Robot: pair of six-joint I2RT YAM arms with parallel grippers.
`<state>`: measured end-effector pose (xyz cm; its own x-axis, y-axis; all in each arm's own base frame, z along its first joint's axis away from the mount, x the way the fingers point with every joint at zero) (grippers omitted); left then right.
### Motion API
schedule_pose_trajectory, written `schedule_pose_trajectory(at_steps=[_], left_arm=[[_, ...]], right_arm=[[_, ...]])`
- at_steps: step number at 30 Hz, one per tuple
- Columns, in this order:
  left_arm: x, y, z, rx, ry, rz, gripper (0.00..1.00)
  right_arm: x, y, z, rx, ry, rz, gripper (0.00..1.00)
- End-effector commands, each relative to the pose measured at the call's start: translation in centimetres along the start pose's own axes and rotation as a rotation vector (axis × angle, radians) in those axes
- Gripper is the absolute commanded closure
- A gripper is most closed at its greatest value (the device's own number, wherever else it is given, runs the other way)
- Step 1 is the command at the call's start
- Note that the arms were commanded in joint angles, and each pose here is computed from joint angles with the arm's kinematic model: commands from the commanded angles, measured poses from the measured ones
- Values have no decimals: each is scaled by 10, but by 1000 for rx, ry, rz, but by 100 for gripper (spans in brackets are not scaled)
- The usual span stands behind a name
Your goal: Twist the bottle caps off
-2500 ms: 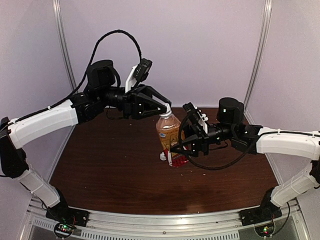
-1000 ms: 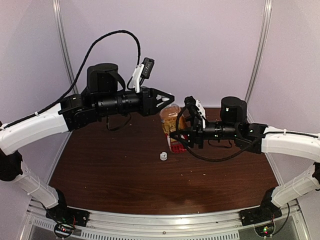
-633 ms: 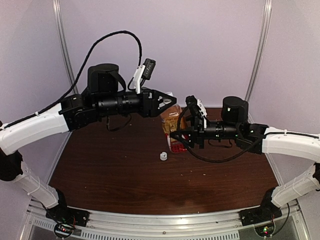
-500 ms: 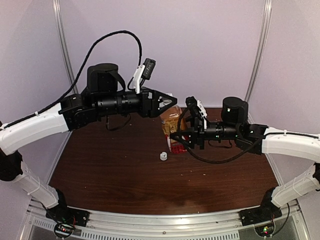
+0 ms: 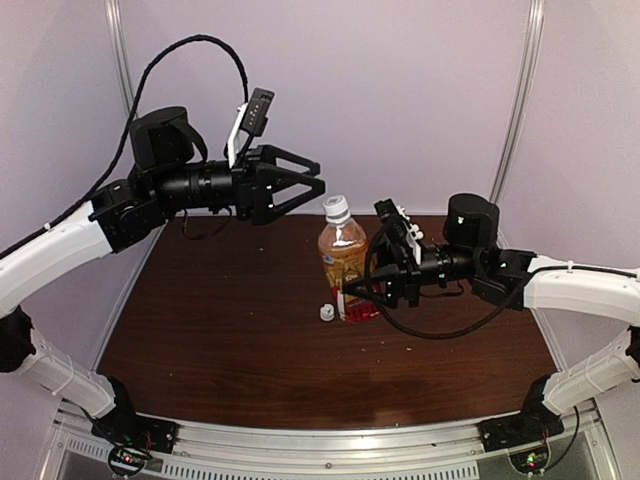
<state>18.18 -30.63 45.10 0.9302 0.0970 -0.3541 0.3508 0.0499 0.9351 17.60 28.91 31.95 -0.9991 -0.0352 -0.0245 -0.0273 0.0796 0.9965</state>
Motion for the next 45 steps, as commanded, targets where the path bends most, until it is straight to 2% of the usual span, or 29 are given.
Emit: schedule_pose_trajectory(at_steps=[1,6,12,20,29,39,45], left_arm=[[-19,-2,-1,25,-277,110,17],[-20,-7,8,49,-394,136,17],[-15,-8,18,58,-434,142,19],[-12,-13,24,71,-478,125,39],[-10,-15,25,73,-482,117,54],[-9,-14,24,68,-450,99,68],[-8,-2,20,22,-333,59,72]], right_arm=[[10,12,1,-70,148,-7,69],[11,14,4,-90,209,13,69],[13,14,6,-92,229,20,69],[12,13,7,-89,230,23,69],[11,12,7,-80,218,22,69],[10,11,7,-67,189,22,69],[6,7,8,-39,145,22,69]])
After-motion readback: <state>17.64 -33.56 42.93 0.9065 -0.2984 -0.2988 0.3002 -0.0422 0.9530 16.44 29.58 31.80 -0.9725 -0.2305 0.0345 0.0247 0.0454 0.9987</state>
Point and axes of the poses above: each gripper's point midway between its finger pads, its own z axis out along the fingers, its own x axis along the line the jaws close on, y = z × x, the point moved 8 cm from there along -z, back along the fingers, and after that the axes turned 8 degrees about -z, right-handed, at the moved point
